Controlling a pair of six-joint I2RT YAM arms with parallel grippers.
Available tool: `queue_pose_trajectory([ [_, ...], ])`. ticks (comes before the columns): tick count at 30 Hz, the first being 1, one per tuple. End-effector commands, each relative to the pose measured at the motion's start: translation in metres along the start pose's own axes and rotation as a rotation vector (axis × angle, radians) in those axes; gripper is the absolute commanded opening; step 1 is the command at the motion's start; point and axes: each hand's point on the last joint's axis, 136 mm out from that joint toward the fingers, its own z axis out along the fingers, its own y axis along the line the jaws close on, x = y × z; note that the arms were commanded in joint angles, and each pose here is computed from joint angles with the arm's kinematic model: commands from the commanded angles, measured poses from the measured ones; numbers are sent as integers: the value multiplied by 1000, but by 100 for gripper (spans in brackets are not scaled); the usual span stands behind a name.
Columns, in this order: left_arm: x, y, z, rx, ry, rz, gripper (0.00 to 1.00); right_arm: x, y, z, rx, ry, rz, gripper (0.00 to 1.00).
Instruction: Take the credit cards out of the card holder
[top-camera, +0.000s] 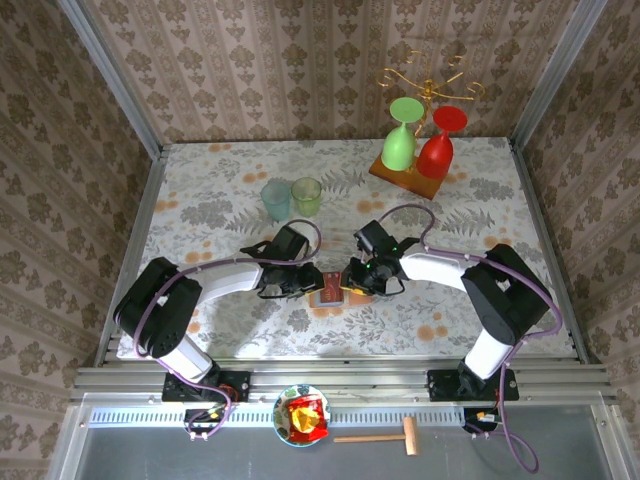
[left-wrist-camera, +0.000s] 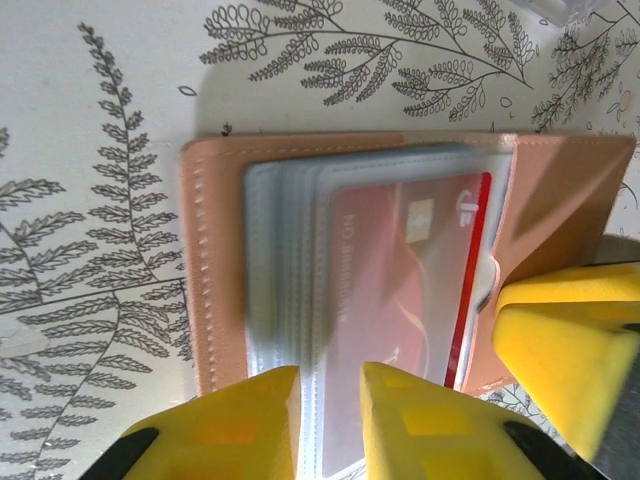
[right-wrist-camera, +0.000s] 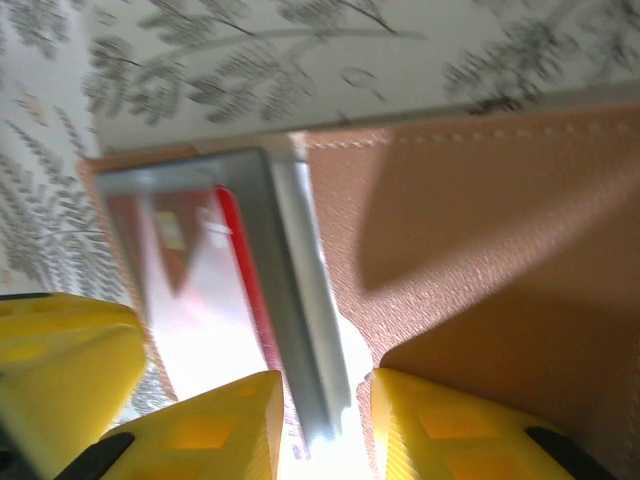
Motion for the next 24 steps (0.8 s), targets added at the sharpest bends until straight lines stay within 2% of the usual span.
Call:
queue_pose_trajectory([
  [1,0,0,-6,-5,-13,18,25,8,-5,-8,24,-3,24,30],
  [5,-2,0,-6,-6,-16,15,26,9,10,-19,-18,-5,22,30],
  [11,-5,1,-11,-6,-23,10,26,-4,20,-42,41,-48,-64,30],
  [19,-16,-10,-23,83,-37,33,26,-9,37,-39,7,-22,-160,30],
  [24,-10,-5,-17,77,-2,25,26,-4,31,-30,-3,-5,-140,31],
])
